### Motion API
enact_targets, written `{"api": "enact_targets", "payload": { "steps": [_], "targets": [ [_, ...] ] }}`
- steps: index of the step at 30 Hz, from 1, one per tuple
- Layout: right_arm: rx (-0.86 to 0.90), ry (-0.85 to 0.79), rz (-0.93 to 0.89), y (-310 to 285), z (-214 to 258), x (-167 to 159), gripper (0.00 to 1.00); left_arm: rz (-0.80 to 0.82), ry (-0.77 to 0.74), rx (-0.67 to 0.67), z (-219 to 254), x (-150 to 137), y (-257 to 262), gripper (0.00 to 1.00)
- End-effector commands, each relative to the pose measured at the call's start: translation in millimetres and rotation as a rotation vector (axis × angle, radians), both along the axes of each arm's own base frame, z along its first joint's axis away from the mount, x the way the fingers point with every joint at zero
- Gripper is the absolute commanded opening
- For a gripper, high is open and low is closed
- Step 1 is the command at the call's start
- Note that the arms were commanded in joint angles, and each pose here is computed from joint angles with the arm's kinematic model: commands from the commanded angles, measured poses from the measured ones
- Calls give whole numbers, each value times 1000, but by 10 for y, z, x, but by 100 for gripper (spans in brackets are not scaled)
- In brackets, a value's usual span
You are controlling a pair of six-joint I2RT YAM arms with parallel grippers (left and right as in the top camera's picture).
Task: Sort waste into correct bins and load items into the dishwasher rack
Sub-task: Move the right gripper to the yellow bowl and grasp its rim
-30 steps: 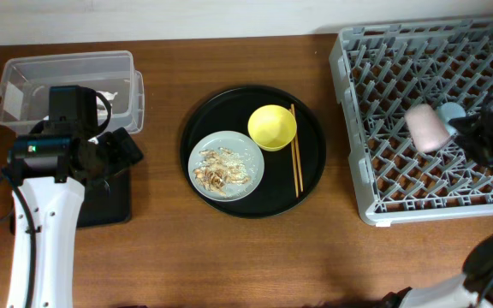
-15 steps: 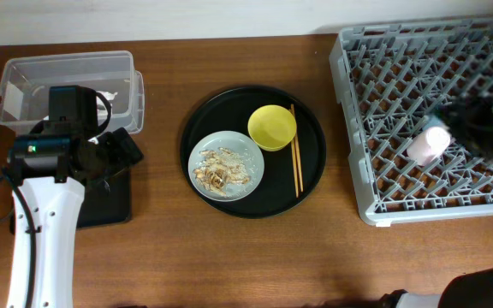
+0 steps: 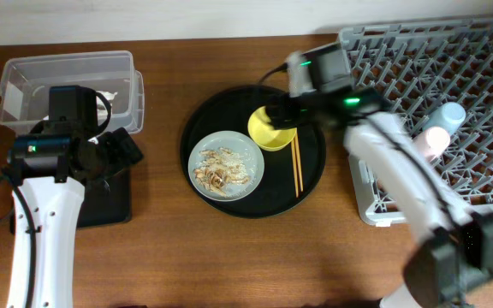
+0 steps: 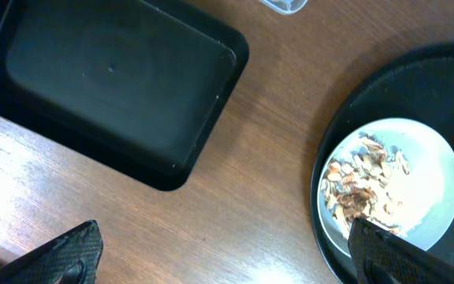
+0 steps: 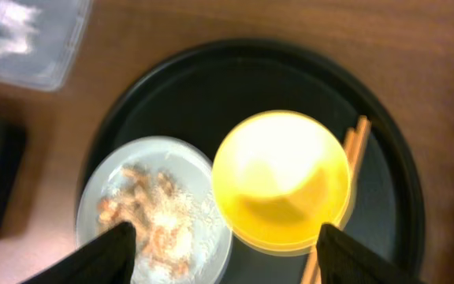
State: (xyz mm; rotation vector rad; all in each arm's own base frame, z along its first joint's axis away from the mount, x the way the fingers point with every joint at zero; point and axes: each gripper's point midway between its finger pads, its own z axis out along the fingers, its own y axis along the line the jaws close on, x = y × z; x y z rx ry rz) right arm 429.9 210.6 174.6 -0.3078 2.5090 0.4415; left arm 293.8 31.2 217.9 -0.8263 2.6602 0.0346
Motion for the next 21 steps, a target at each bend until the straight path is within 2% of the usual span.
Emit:
{"api": "enact_targets", "payload": {
  "steps": [1,9,17,21],
  "targets": [
    [-87,-42,-141,147,-333,240,75,19,-15,11,43,-16,37,99],
    [-95,-7,-157,429,-1085,428,61,19,-15,11,43,-16,37,99],
    [-146,20,-130,539,-1293,308,49,19,-15,11,43,-16,37,99],
    [-153,35,-131,524,-1315,276,31,19,-15,11,43,-16,37,99]
  ]
}}
